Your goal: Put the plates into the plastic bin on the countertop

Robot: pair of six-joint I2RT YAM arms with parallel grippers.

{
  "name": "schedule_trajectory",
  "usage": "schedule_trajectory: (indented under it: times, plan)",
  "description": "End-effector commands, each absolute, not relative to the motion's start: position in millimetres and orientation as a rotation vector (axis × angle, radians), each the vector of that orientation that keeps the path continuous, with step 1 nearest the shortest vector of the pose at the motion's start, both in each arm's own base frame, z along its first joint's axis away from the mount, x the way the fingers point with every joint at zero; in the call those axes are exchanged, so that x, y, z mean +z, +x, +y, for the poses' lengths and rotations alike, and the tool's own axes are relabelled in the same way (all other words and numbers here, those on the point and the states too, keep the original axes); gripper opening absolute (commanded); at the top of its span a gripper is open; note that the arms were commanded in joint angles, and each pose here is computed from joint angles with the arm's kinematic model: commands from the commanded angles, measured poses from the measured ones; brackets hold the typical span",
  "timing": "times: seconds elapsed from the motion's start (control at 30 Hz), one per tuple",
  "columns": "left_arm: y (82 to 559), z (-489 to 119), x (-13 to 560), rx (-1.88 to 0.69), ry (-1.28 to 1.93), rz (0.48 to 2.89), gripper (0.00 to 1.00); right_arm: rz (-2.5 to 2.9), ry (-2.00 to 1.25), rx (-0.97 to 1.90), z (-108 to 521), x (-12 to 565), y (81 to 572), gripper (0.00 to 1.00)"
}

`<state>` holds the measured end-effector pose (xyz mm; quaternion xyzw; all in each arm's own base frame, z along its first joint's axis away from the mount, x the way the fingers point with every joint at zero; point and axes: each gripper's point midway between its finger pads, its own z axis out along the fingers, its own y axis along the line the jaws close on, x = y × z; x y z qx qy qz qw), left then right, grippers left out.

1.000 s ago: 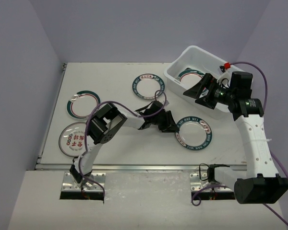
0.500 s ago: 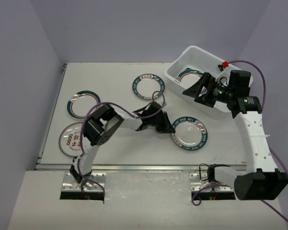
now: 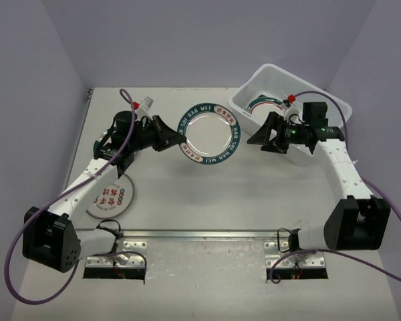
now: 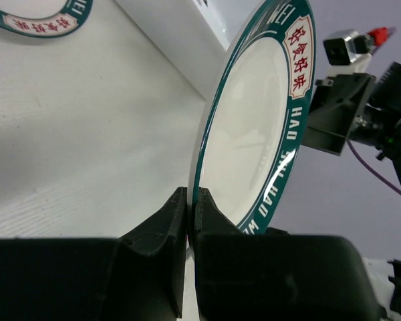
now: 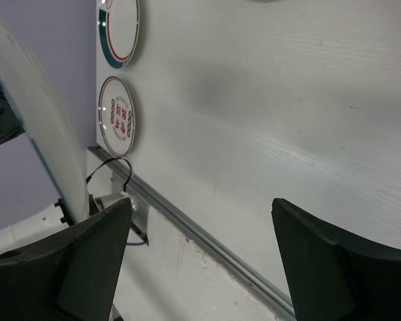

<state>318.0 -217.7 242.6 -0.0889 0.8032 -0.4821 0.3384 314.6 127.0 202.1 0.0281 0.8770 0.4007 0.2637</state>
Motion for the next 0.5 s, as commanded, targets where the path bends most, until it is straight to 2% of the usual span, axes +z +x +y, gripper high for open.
schedule_trajectory:
  times: [0.0,0.17,0.33,0.47]
  plan:
    - [295,-225,249,-1.438,-0.139,2.137,0.0,2.247,-0.156,1.261,169,227,308,0.85]
    - [304,-226,252,-1.426,-0.155,2.162,0.0,2.179,-0.135,1.381,190,240,309,0.83]
    - [306,-228,254,-1.437,-0.154,2.17,0.0,2.124,-0.001,1.318,184,247,322,0.82]
    - [305,-226,248,-1.424,-0.171,2.19,0.0,2.094,0.32,1.121,156,247,342,0.82]
